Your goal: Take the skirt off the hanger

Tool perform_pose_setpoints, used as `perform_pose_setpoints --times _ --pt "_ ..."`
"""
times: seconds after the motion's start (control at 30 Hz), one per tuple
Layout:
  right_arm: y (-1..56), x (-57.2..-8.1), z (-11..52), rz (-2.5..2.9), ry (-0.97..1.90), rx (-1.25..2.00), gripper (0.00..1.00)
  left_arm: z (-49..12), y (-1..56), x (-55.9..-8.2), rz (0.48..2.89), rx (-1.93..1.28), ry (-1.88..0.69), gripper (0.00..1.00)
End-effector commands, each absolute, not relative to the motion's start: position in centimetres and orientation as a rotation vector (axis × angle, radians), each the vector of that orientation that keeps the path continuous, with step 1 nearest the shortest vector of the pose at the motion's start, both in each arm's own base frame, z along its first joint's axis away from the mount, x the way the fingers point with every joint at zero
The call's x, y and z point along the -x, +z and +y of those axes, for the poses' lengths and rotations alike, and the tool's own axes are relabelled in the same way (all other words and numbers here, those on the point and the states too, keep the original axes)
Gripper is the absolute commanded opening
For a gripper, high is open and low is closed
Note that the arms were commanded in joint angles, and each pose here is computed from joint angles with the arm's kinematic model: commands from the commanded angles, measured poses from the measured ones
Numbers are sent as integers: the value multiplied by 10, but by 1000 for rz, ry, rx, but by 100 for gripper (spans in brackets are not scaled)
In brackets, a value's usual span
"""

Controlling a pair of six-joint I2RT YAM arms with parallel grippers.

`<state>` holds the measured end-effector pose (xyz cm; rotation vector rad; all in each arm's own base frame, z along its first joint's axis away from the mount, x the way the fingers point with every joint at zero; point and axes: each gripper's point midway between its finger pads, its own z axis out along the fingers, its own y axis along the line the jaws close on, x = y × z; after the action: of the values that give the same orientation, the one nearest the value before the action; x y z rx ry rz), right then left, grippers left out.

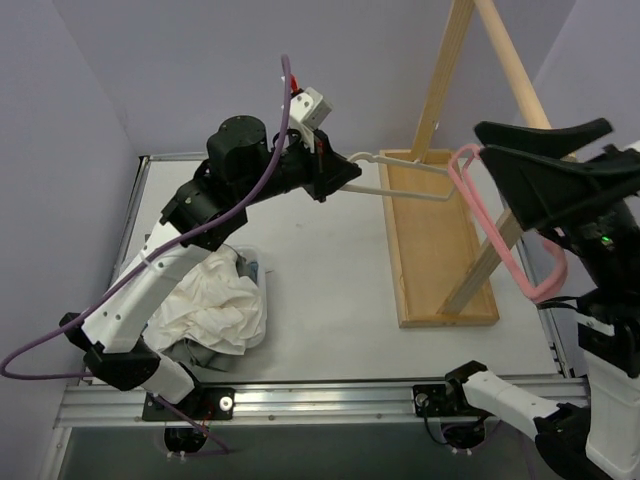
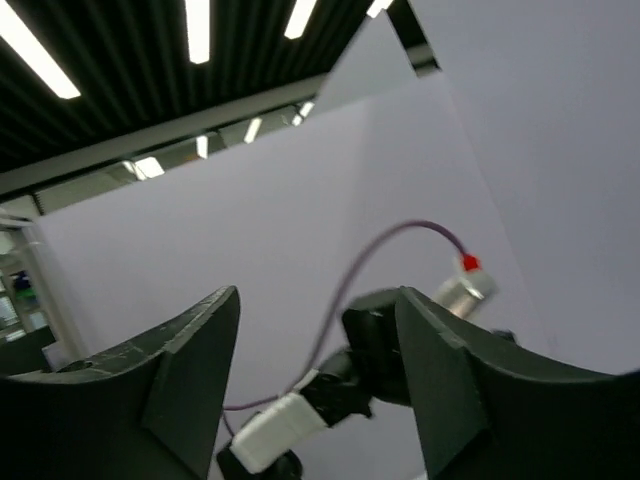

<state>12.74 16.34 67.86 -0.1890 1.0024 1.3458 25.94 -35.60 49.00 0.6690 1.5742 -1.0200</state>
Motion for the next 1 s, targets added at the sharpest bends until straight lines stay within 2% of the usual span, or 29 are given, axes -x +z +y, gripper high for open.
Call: perform_pose_setpoints --times 0.0,0.07,0.13,0.17,0.2,0.27,0.77,0.97 --pt "731 -54 144 696 1475 311 56 -373 545 -246 1344 -697 -1150 2" --pt "738 -40 139 643 1489 328 52 -378 547 -248 1333 -693 -1172 2" --pt "738 -42 139 650 1493 322 52 -385 551 -250 1317 -697 -1187 2" --pt "735 -48 142 677 1492 314 53 -387 551 -250 1317 -700 -1192 2" --pt "732 -51 145 693 1496 321 60 -391 554 -250 1310 -700 -1197 2" --pt "728 -58 147 708 1498 309 63 -393 557 -249 1301 -703 -1191 2" --pt "733 -50 128 685 1345 266 62 -405 603 -247 1145 -757 -1201 2" --pt "733 -50 122 680 1289 257 62 -436 585 -245 1152 -840 -1333 2"
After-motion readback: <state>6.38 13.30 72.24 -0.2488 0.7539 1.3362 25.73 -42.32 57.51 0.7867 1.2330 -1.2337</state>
